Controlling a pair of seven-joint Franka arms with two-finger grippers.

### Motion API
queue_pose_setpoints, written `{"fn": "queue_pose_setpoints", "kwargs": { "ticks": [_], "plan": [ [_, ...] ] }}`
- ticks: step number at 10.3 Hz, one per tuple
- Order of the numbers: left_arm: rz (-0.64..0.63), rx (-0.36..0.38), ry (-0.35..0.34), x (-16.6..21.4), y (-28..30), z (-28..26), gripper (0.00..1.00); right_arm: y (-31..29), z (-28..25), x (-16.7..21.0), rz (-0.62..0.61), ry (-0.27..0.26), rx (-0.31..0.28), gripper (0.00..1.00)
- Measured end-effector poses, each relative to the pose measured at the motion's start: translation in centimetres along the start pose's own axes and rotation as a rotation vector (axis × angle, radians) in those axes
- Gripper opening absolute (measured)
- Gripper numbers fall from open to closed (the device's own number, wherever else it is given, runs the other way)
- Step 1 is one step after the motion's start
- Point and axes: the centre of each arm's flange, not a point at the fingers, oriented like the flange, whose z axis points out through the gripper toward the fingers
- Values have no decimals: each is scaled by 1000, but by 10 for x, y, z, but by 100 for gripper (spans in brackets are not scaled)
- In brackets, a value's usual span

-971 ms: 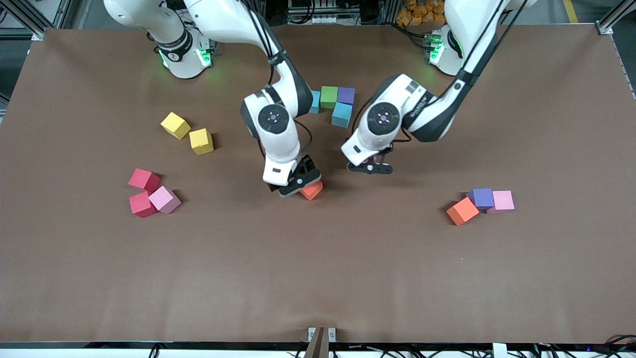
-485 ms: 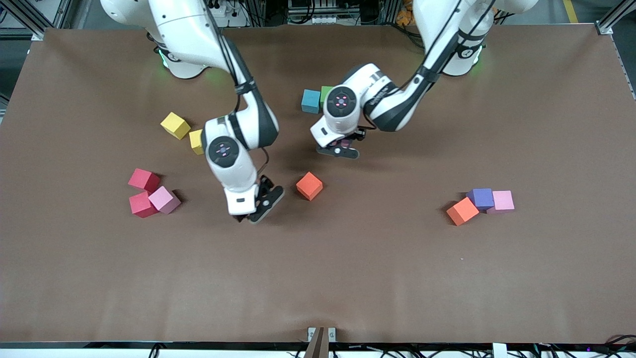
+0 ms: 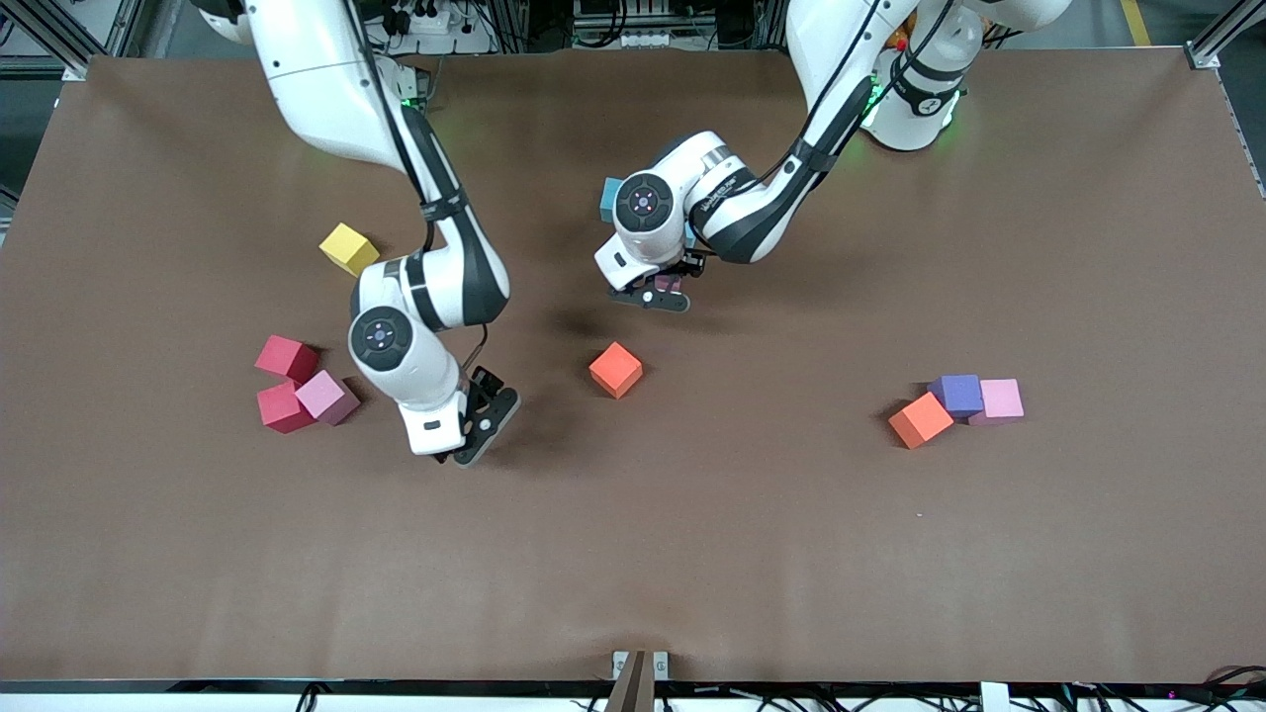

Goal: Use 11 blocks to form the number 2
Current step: 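Grasp a pink cube with the right gripper while the left gripper lowers pink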

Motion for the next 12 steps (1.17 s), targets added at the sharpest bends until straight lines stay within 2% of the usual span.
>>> {"fn": "queue_pose_setpoints", "kwargs": {
  "ticks": [4, 7, 8, 10, 12],
  "plan": [
    [-89, 13, -12, -1, -3, 5, 57, 40, 1, -33, -53, -15, 23, 100],
    [-144, 23, -17, -2, -5, 9, 57, 65, -6, -68, 65, -28, 165, 100],
    [-144, 34, -16, -4, -5, 12, 57, 81, -17, -86, 103, -26, 183, 100],
    [-129, 69, -10, -9, -8, 21, 57, 111, -50, -126, 176, -23, 181, 100],
    [-117, 81, -14, -13, -6, 27, 57, 134, -69, -169, 239, -48, 177, 100]
  ]
}}
